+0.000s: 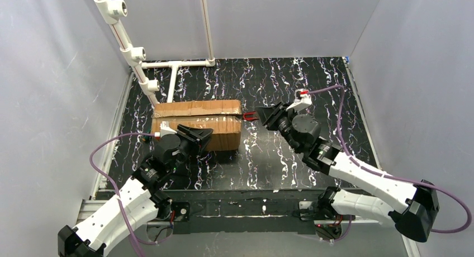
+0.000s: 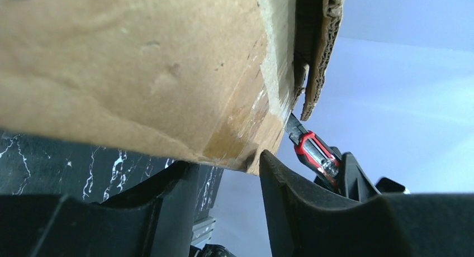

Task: Unpack the express box
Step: Cut the express box at the center of the board.

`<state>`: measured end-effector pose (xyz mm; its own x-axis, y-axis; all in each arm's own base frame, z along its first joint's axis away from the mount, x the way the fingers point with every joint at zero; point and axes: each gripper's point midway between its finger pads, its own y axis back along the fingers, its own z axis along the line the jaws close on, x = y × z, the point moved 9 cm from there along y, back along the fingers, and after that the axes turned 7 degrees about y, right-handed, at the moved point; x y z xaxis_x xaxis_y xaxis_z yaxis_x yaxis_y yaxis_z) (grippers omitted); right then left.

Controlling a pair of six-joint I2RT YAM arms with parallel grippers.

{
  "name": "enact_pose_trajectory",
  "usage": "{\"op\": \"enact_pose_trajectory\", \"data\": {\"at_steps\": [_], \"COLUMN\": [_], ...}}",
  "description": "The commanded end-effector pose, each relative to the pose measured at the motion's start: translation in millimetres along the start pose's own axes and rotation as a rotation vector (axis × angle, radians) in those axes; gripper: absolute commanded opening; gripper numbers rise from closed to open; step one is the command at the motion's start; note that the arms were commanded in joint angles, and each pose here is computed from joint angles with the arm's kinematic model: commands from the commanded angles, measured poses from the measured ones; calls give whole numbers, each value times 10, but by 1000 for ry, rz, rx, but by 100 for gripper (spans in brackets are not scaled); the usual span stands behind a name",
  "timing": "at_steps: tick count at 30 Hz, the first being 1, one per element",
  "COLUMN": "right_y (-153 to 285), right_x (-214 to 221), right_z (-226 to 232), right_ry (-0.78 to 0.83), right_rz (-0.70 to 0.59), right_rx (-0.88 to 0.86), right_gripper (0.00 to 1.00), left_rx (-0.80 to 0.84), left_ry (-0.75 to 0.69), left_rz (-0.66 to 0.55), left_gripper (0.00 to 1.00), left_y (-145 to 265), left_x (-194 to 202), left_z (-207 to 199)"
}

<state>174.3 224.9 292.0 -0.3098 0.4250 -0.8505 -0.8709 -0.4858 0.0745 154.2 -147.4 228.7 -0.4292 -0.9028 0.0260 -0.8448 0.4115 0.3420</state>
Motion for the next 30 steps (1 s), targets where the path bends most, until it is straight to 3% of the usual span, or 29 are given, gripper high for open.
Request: {"op": "enact_pose_trajectory", "data": {"at_steps": [1,3,5,8,12,15,19,22,27,30], "right_y": [229,119,98,257,184,333,195,302,203,262], "right_x": [289,465,716,346,719,267,364,-188,-792,-1223], "right_z": [-177,-176,-266,-337,-369,-394,-404,-335,-124,-73], "right_ry": [-44,-141,-109,-131,-140,-89,-43,25,172,287], "right_rz": [249,303,406,235,397,213,329,164,163,94], "right_rx": [-101,-179,-119,-95,-65,-15,25,16,101,212], "right_gripper": [1,1,1,1,1,1,1,1,1,1], "left_rx": [87,74,76,95,80,78,76,76,28,19], "left_ry": [72,86,112,78,102,98,113,85,88,43], "left_rz": [-51,-51,-40,-46,-52,-48,-54,-68,-58,-34], "left_gripper": [42,42,42,42,41,41,40,41,41,42], "left_y": [-51,-71,-87,-63,-92,-86,-67,-24,-27,-15], "left_x": [-59,-58,-47,-51,-56,-55,-69,-87,-86,-63], "left_z": [-160,-125,-130,-181,-131,-108,-60,-59,97,93]}}
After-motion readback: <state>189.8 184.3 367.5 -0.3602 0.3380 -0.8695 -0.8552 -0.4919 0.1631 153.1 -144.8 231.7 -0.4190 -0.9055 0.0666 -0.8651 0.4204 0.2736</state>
